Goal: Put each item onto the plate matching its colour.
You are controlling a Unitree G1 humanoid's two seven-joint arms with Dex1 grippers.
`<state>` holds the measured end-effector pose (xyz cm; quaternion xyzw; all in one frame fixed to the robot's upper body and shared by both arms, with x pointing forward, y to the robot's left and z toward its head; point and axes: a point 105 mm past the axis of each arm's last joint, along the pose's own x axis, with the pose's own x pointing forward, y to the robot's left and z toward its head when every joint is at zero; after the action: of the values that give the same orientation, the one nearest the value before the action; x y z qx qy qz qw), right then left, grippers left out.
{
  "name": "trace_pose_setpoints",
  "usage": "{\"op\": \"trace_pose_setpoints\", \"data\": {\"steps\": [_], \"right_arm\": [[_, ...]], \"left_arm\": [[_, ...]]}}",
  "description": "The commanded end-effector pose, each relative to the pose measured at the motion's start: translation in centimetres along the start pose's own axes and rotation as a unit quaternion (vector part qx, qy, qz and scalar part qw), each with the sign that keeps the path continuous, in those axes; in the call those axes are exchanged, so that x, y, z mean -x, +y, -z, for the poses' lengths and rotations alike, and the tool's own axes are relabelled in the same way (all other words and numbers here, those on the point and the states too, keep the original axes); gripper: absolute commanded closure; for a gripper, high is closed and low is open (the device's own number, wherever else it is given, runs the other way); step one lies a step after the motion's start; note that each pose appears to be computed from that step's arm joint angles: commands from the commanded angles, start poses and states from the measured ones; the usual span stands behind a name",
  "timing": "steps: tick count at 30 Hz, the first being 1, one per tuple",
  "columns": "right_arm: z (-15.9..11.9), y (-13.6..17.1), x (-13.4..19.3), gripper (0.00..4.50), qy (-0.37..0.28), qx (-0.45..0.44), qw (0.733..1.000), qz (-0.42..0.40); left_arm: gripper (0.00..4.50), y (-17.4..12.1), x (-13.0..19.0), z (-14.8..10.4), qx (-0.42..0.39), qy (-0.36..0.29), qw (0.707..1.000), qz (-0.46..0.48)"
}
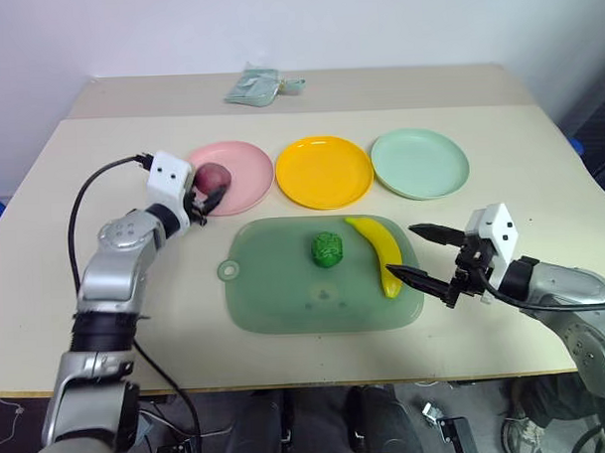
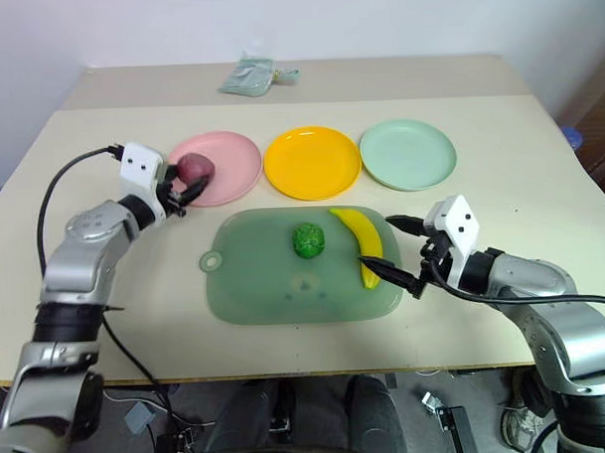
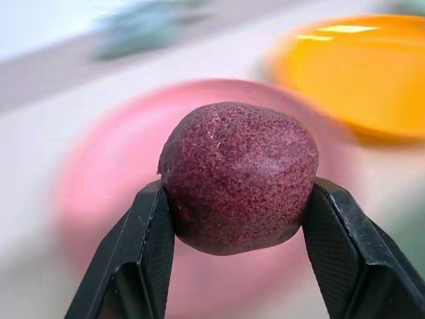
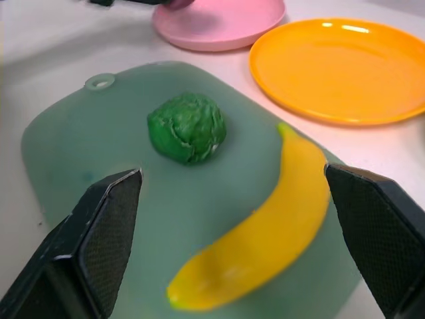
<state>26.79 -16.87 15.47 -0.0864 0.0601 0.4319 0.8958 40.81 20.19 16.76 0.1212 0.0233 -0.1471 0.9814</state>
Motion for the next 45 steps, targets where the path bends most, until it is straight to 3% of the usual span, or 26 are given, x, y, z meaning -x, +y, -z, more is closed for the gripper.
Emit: {"op": "trace_pose_setpoints", "data": {"steps": [1,6,11,15,21,24,29,31,37,38,39,43,45], "right_arm": [[-1.3,0.6,-0.8,0.00,-0.027,0.021,0.999,-0.020],[-2.1,1.9,-1.9,0.00,-0.044,0.040,0.997,-0.040],[-2.1,2.1,-2.0,0.00,-0.047,0.043,0.997,-0.032],[-2.0,2.1,-1.9,0.00,-0.046,0.043,0.998,-0.026],[-2.7,2.5,-3.8,0.00,-0.049,0.055,0.997,-0.026],[-2.6,3.0,-5.4,0.00,-0.037,0.067,0.997,-0.031],[-1.3,3.1,-8.8,0.00,-0.003,0.072,0.997,-0.021],[-0.7,3.1,-9.6,0.00,0.009,0.068,0.997,-0.018],[0.6,2.3,-11.0,0.00,0.041,0.068,0.997,0.001],[0.7,2.3,-11.1,0.41,0.041,0.068,0.997,0.002],[0.6,2.3,-11.2,0.54,0.038,0.068,0.997,0.002],[-0.6,2.2,-11.0,2.23,0.010,0.082,0.997,0.006],[-2.1,2.4,-10.6,2.37,-0.025,0.087,0.996,0.000]], "left_arm": [[2.12,0.8,-1.5,-0.6,0.016,-0.005,0.999,-0.047],[2.12,0.5,-3.0,-0.1,0.039,0.018,0.998,-0.044],[0.11,1.9,-2.9,-1.5,0.045,-0.010,0.997,-0.068],[0.11,3.3,-1.9,-3.1,0.068,-0.058,0.992,-0.093],[0.11,2.9,1.3,-4.2,0.000,-0.107,0.993,-0.043],[0.11,0.7,3.8,-3.5,-0.027,-0.113,0.992,0.052],[0.11,-6.9,10.1,0.1,-0.059,-0.039,0.954,0.293],[0.11,-8.5,11.3,0.6,-0.060,-0.032,0.944,0.324],[0.11,-9.8,12.7,1.8,-0.056,-0.018,0.943,0.327],[0.00,-9.8,12.8,1.9,-0.056,-0.018,0.944,0.324],[0.00,-9.8,12.8,2.1,-0.054,-0.017,0.945,0.321],[0.00,-10.1,13.0,2.2,-0.042,-0.027,0.949,0.311],[0.00,-10.3,13.0,2.0,-0.032,-0.040,0.951,0.306]]}}
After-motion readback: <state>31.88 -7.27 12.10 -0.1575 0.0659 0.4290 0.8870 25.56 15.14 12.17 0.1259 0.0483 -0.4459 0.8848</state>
